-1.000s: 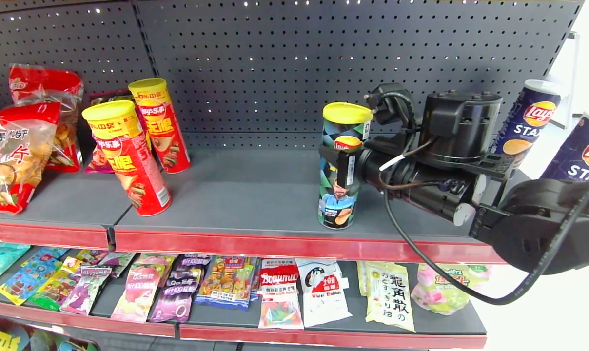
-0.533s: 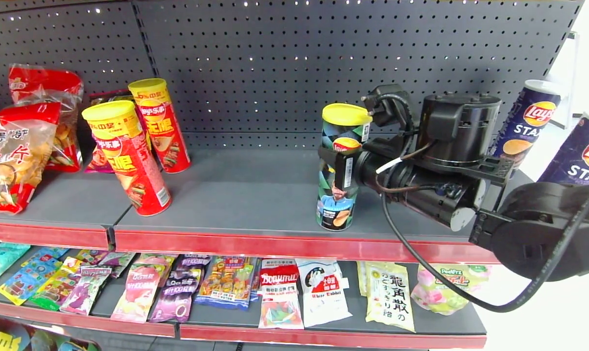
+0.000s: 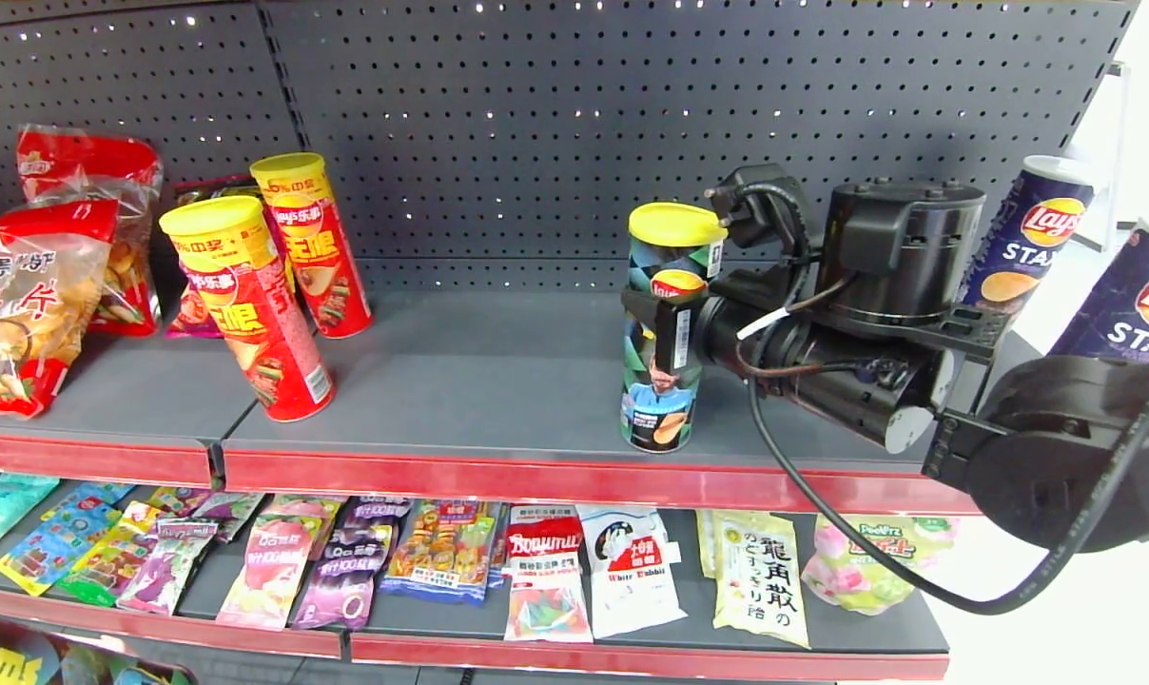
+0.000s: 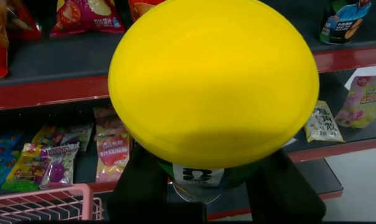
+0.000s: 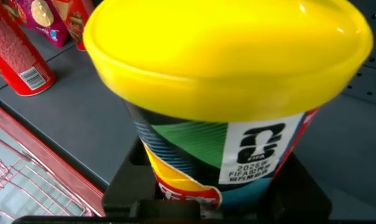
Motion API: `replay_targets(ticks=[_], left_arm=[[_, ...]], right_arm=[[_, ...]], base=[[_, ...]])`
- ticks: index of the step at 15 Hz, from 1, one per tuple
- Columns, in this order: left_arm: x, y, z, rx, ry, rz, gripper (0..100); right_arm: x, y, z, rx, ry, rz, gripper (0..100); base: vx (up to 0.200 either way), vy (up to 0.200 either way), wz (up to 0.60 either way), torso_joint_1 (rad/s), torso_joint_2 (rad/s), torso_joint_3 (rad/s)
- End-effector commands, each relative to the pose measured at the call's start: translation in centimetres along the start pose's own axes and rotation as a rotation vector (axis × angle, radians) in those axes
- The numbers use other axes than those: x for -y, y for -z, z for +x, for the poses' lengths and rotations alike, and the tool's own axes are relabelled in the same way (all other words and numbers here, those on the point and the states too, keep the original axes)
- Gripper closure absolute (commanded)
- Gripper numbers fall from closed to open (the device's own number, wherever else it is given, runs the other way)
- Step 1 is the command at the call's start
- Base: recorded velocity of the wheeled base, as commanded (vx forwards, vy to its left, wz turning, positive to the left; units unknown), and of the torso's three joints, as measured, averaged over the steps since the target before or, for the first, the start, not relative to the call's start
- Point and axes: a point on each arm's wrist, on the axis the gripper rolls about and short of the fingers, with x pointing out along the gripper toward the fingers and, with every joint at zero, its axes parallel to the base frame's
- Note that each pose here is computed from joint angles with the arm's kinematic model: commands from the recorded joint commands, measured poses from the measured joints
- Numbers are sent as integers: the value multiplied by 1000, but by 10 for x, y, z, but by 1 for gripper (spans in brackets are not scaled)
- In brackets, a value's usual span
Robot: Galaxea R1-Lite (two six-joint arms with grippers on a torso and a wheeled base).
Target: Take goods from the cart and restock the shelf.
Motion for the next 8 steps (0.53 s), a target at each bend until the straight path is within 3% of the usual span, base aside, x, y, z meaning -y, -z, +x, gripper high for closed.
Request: replay_targets(ticks=[1, 8], left_arm=[[0, 0, 0, 0, -1, 0, 100], [0, 0, 0, 0, -1, 0, 100]], right_arm=[[1, 1, 0, -1, 2, 0, 0], [3, 1, -16, -6, -10, -4, 0]], base=[[0, 0, 0, 0, 0, 0], [0, 0, 0, 0, 0, 0]])
